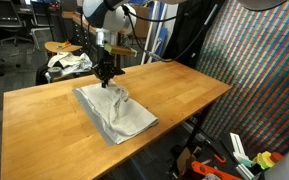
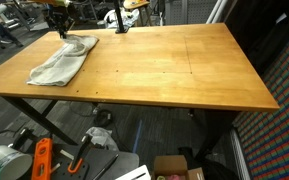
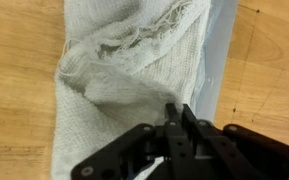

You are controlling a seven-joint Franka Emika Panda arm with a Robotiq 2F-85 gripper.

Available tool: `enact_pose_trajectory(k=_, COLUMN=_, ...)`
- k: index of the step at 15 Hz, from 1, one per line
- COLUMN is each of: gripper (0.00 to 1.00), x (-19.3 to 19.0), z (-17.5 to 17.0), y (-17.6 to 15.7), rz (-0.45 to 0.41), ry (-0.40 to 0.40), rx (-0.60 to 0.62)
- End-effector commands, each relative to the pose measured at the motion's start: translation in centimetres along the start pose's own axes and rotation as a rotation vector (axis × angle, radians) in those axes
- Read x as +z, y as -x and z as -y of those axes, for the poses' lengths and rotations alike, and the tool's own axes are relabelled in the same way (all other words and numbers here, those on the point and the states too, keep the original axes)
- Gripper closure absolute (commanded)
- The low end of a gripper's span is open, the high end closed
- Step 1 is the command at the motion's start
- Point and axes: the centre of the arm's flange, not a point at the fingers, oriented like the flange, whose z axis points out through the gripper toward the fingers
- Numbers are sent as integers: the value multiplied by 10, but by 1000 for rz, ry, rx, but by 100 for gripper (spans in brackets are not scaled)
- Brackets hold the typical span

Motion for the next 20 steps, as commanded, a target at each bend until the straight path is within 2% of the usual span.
enact_pose_trajectory(k=1, gripper=89, x=-11, z=20, y=-8, rz=-32, ry=52, rx=55)
enact_pose_trajectory(k=12, gripper=88, x=-18, z=55, y=-48, rz=-88, ry=38, rx=234)
enact_pose_trajectory(k=20, gripper=88, x=-20, z=56, y=-80, rz=-139, ry=21, rx=350)
